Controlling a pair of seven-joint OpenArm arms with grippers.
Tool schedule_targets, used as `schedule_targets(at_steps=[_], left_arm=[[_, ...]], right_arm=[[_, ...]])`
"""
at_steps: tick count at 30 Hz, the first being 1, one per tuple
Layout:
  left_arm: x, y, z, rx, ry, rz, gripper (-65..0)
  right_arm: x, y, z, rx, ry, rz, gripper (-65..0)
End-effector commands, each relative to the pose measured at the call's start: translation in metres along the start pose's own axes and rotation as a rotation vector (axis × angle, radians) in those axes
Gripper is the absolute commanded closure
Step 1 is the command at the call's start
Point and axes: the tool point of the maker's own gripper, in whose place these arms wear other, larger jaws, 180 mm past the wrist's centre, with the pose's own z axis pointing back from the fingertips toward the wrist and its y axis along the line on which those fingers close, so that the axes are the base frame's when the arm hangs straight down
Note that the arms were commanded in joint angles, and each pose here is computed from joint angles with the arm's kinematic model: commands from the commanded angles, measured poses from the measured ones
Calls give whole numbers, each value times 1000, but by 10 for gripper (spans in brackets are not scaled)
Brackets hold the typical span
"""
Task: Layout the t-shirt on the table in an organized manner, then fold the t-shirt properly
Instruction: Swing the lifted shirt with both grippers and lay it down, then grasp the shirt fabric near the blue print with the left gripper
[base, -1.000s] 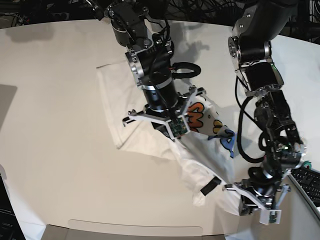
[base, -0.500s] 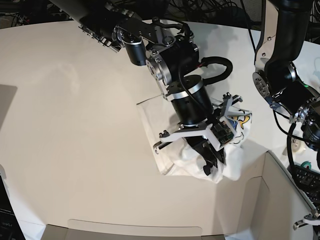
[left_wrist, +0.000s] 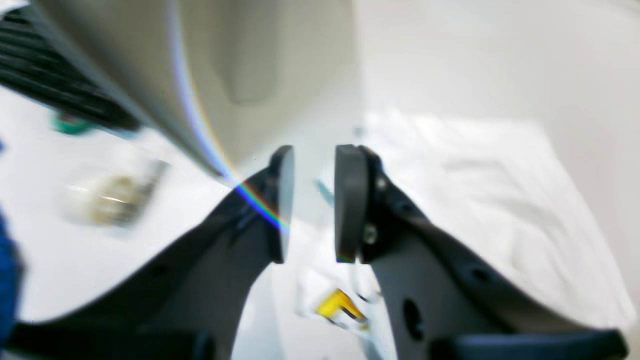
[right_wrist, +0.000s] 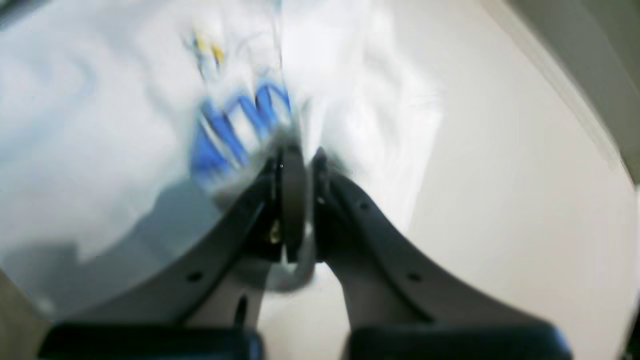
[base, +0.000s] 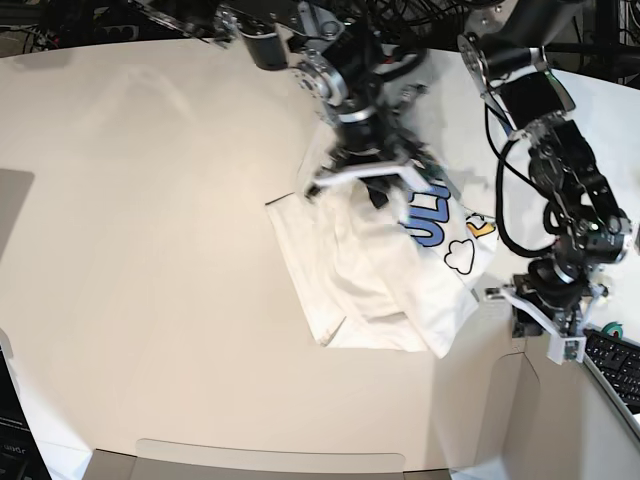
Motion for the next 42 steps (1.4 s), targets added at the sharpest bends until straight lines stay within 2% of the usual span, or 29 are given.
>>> schedule_targets(at_steps=[1,8,13,17,23,27,37,42], left_arm=[[9,0,4,4,-37,-7,-165],[-54,-21,2,-45,167,36,-175],[-87,-55,8,-203,262,107,-175],[-96,-92,11,-343,287,92,-175],[-127,-149,12,-476,389,29,-210],[-147,-169,5,-528,461,63,-210],[-190,-167,-22,-524,557,181,-210],[-191,-168,-30,-525,556,205,-210]], right_arm=[[-2,-3,0,-13,-6,26,0],[-94,17,-18,25,241,160,0],[-129,23,-25,33,338,206,0],[-128,25,-26,39,341,205,0],[-126,24,-27,35,335,208,0],[-125,24,-27,35,334,207,0],[-126,27,-25,42,335,208,0],[-126,27,-25,42,334,207,0]])
